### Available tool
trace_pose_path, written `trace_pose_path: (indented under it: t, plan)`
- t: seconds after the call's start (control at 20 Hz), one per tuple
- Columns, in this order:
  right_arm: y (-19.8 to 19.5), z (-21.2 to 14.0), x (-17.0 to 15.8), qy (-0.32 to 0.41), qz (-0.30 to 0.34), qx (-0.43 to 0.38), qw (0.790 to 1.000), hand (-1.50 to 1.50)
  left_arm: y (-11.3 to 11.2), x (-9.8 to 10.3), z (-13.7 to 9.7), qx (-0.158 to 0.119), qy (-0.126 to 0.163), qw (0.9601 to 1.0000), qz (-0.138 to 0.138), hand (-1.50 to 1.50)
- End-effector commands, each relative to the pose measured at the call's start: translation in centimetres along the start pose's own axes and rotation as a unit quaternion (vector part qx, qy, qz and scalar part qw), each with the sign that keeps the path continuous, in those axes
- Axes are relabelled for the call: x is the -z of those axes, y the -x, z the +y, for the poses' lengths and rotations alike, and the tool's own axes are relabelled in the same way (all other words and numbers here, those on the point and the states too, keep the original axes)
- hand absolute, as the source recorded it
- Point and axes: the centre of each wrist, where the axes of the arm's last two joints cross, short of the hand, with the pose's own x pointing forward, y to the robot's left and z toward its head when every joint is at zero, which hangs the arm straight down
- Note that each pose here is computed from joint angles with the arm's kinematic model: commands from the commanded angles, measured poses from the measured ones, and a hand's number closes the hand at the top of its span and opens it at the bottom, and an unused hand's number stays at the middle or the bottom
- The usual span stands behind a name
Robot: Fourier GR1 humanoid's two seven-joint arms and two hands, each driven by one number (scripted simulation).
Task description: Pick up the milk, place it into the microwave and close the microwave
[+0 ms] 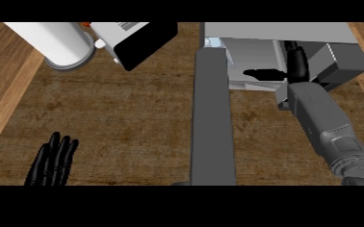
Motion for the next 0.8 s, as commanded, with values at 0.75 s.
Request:
trace_pose_path:
  t: [0.75]
  plan:
    - [6.9, 1.9, -12.7, -0.059, 0.096, 0.119, 0.987, -1.5, 0.0, 0.1, -1.2, -0.002, 0.002, 1.0, 0.01, -1.5]
